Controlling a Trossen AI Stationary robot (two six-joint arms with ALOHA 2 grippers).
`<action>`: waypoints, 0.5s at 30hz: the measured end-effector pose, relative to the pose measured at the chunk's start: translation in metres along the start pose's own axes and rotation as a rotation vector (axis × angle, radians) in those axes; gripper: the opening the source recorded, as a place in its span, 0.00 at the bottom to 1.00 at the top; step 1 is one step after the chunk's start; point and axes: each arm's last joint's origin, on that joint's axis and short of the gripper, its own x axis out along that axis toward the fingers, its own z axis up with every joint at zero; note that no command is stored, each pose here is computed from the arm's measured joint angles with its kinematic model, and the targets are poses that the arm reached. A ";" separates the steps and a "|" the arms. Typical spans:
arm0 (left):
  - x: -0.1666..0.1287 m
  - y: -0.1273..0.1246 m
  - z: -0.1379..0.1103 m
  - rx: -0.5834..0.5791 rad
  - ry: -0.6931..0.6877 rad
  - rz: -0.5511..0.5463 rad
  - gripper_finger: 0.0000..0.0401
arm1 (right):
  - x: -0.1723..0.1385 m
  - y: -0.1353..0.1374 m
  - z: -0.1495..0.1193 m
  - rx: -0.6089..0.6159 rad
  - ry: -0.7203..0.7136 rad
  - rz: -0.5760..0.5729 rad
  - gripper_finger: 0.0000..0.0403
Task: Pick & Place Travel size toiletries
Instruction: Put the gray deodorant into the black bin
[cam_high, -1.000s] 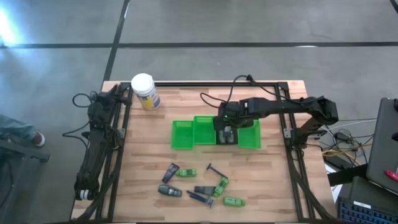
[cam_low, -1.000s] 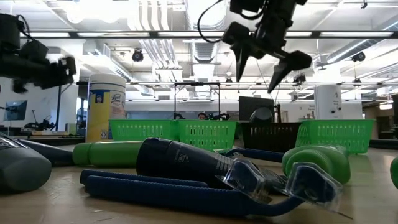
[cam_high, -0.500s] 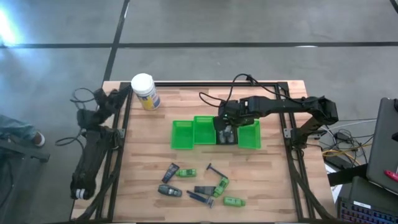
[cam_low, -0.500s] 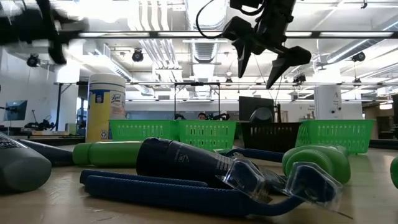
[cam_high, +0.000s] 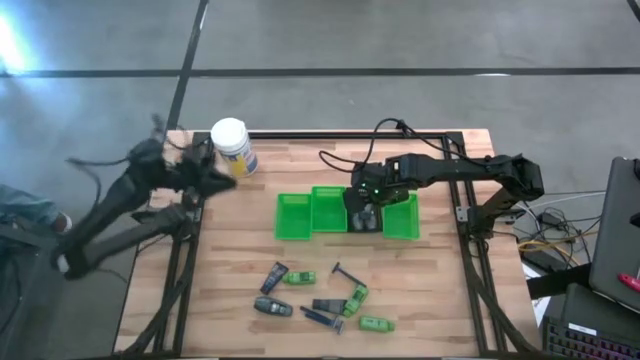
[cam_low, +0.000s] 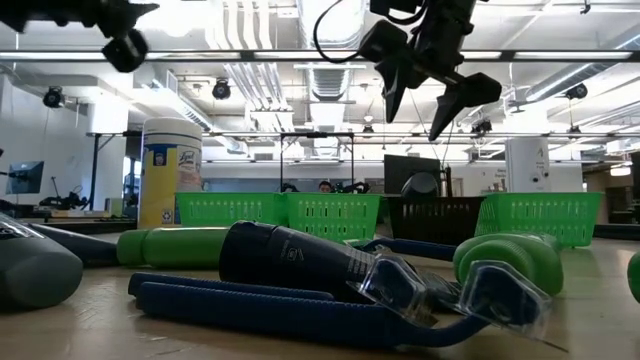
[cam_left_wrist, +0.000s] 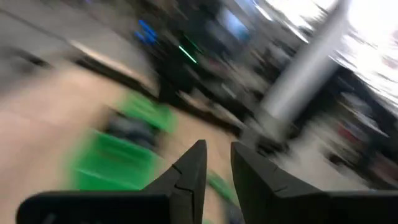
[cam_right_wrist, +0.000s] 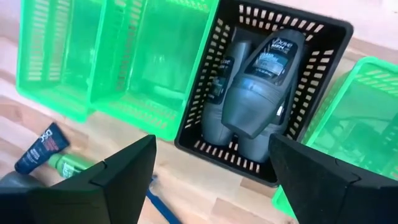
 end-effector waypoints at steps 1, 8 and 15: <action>0.010 -0.003 -0.003 -0.004 0.057 -0.055 0.20 | 0.000 0.000 0.000 -0.007 0.003 0.001 0.78; 0.061 -0.049 -0.050 0.161 0.448 -0.052 0.20 | 0.000 0.002 -0.006 -0.064 0.012 0.005 0.83; 0.073 -0.107 -0.080 0.427 0.469 0.144 0.20 | 0.000 0.005 -0.015 -0.149 0.026 0.009 0.86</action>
